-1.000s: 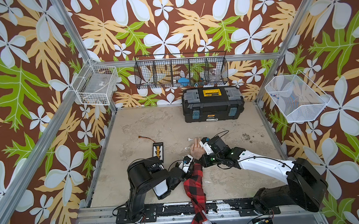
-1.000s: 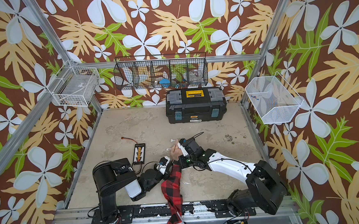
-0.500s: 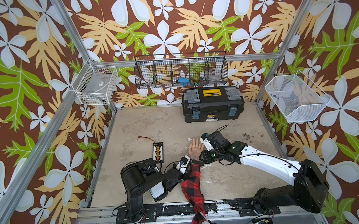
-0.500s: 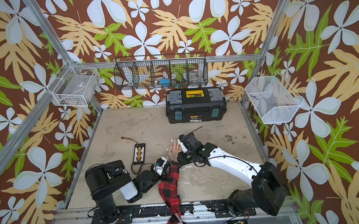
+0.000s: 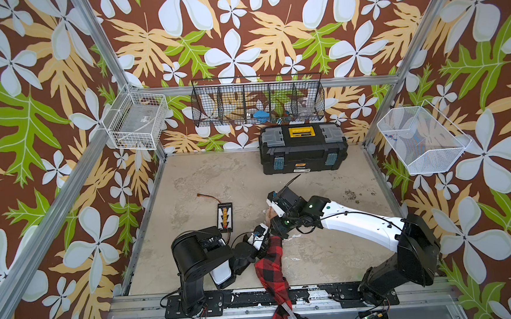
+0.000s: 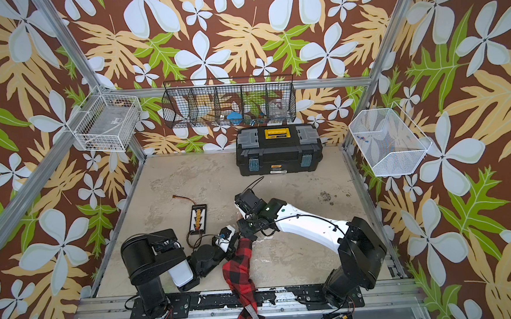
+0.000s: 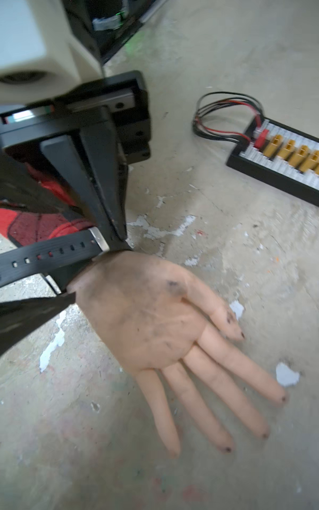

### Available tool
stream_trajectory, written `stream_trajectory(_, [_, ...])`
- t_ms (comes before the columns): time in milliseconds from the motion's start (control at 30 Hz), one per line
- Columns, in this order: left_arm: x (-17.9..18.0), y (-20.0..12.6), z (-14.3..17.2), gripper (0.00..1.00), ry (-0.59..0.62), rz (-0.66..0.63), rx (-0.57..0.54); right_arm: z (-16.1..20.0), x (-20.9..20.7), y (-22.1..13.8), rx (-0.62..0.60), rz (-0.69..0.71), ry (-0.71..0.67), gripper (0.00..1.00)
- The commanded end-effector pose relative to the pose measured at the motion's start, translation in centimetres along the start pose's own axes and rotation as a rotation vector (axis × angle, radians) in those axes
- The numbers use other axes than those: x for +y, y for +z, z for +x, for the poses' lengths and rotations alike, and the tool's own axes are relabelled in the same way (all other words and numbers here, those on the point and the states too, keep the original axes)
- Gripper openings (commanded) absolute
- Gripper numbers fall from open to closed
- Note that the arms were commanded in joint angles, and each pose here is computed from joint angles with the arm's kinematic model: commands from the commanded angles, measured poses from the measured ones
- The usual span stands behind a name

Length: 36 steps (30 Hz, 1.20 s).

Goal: Take off the watch
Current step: Untie the watch from the hand.

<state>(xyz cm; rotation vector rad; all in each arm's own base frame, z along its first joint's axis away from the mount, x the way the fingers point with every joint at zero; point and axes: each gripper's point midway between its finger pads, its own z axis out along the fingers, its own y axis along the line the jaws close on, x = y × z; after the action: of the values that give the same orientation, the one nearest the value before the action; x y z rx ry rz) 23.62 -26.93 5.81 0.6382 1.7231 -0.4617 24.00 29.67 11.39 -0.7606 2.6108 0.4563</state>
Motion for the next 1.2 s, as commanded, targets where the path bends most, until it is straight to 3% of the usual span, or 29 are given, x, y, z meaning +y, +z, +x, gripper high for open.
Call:
stream_trajectory(0, [-0.4, -0.4, -3.3, 0.00, -0.041, 0.029, -0.137, -1.3, 0.5, -0.3, -0.113, -0.027, -0.202, 0.48])
stream_trajectory(233, [-0.4, -0.6, -3.5, 0.00, -0.044, 0.034, -0.148, -2.9, 1.6, -0.7, -0.293, -0.072, -0.461, 0.45])
stream_trajectory(400, [-0.4, -0.7, -3.6, 0.00, -0.048, 0.036, -0.153, -2.5, 2.3, 0.4, -0.312, -0.112, -0.564, 0.46])
stream_trajectory(1167, [-0.4, -0.8, -3.6, 0.00, -0.043, 0.037, -0.161, 1.2, 1.8, 4.5, -0.184, -0.155, -0.599, 0.45])
